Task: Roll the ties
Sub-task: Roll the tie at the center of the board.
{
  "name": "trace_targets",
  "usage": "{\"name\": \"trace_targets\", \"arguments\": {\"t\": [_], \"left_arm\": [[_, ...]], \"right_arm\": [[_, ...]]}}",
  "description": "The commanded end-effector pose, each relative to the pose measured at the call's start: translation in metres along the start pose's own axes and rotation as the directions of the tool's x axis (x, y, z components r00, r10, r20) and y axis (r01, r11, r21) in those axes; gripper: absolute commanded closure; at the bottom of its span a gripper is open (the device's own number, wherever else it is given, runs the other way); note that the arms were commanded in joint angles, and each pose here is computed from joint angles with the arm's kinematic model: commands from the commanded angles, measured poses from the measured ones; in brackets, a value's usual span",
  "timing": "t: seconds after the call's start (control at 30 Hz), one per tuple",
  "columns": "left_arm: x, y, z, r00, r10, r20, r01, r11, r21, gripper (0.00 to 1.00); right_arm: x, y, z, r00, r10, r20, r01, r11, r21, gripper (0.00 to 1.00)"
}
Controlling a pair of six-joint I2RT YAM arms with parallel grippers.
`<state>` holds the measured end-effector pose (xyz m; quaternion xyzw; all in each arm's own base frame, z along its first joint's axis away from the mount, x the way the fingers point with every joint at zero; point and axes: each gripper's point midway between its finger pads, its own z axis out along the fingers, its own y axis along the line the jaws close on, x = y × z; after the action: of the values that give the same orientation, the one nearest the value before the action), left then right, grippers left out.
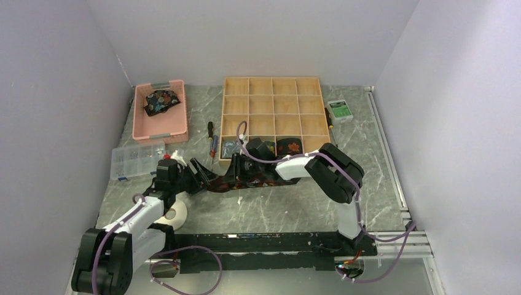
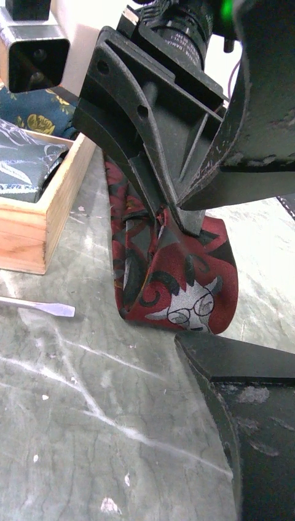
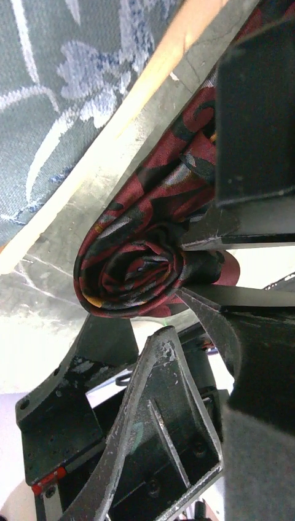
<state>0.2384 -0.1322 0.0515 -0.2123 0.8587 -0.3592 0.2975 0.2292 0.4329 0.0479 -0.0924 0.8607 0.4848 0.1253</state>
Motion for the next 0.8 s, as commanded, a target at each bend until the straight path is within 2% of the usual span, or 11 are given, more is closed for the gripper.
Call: {"name": "trace_targets", "arguments": {"t": [0.0, 0.2, 0.43, 0.77], "left_arm": [[-0.001, -0.012, 0.001, 0.999, 0.051, -0.004, -0.051, 0.995, 0.083, 0.24], [0.004, -0.008, 0.006, 0.998, 0.05, -0.029, -0.048, 0.995, 0.084, 0.28], [0.014, -0.011, 0.013, 0.995, 0.057, -0.088, -0.045, 0.989, 0.139, 0.45], [0.023, -0.019, 0.011, 0.989, 0.083, -0.123, -0.056, 0.976, 0.209, 0.39]], "right_arm": [[-0.008, 0.007, -0.003, 0.999, -0.034, 0.039, 0.038, 0.995, -0.096, 0.75], [-0.006, -0.006, -0.006, 0.997, -0.056, 0.045, 0.06, 0.993, -0.097, 0.78], [-0.002, -0.011, -0.005, 0.998, -0.05, 0.04, 0.054, 0.993, -0.11, 0.79], [-0.003, -0.018, -0.006, 0.998, -0.034, 0.051, 0.039, 0.994, -0.098, 0.79]]}}
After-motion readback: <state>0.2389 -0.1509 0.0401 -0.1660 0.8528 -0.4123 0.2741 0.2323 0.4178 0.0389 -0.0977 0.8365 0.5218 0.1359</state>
